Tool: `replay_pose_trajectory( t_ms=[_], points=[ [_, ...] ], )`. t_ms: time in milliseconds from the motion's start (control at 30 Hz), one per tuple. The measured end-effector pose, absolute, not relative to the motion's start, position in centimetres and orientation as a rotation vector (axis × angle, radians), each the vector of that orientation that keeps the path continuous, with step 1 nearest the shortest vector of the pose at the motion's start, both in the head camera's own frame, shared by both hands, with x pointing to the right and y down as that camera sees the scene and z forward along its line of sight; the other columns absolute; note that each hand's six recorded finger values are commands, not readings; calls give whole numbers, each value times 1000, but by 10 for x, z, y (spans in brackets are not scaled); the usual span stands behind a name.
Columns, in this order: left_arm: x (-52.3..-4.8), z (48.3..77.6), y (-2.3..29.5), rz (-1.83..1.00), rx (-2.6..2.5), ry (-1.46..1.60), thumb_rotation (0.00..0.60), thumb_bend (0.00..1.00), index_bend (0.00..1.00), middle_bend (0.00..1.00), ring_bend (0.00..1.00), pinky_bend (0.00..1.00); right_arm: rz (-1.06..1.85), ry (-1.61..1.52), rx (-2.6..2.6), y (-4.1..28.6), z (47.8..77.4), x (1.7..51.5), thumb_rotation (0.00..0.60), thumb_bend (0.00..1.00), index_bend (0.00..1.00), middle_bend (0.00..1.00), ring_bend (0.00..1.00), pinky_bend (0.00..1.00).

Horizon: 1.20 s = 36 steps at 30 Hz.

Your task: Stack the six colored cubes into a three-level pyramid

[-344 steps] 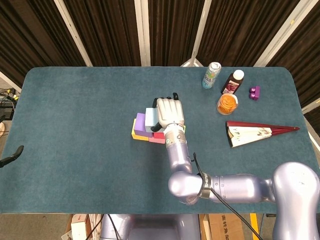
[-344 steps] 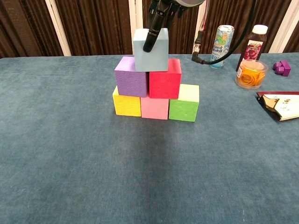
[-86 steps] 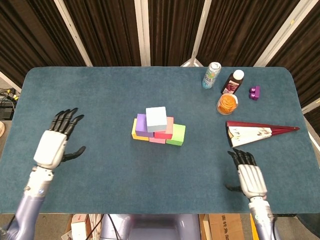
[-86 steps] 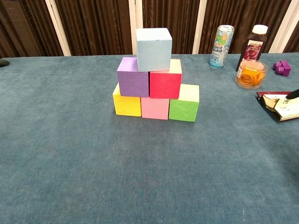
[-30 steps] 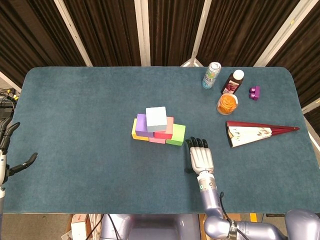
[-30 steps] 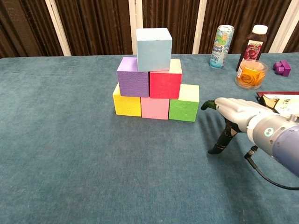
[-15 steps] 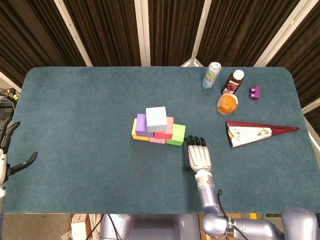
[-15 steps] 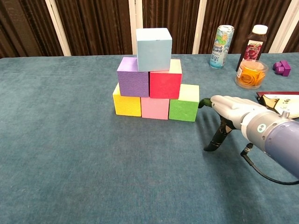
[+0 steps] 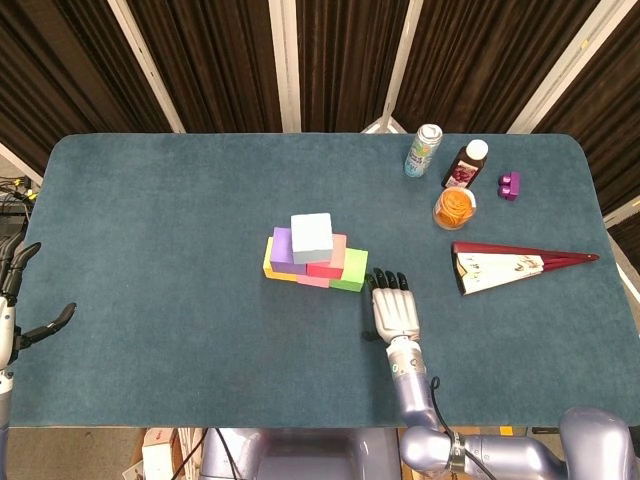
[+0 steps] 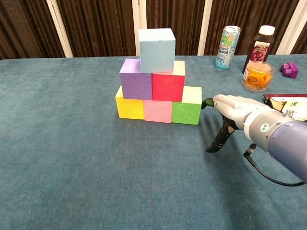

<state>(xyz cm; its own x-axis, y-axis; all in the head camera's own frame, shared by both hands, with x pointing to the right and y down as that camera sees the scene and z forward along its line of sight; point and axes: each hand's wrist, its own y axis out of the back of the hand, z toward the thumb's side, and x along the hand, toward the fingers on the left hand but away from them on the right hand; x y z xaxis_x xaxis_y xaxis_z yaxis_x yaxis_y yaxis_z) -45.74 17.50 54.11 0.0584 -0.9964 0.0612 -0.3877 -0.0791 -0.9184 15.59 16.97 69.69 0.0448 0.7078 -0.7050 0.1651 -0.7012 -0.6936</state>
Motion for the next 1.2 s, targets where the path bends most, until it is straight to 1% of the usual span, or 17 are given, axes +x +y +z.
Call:
replay_pose_trajectory(
  t_ms=[767,967,1200],
  points=[
    [-460,541,173,-1023,-1552,1439,600,274,123,0,0,0,1719,-869,-1894,166,701,152,600,157,146,90,66,0],
    [-460,542,174,-1033,-1549,1430,600,275,123,0,0,0,1725,-881,-1873,164,696,158,600,156,146,89,65,0],
    [-461,542,174,-1046,-1539,1425,600,275,123,0,0,0,1751,-914,-1826,162,684,176,600,157,146,90,66,0]
  ],
)
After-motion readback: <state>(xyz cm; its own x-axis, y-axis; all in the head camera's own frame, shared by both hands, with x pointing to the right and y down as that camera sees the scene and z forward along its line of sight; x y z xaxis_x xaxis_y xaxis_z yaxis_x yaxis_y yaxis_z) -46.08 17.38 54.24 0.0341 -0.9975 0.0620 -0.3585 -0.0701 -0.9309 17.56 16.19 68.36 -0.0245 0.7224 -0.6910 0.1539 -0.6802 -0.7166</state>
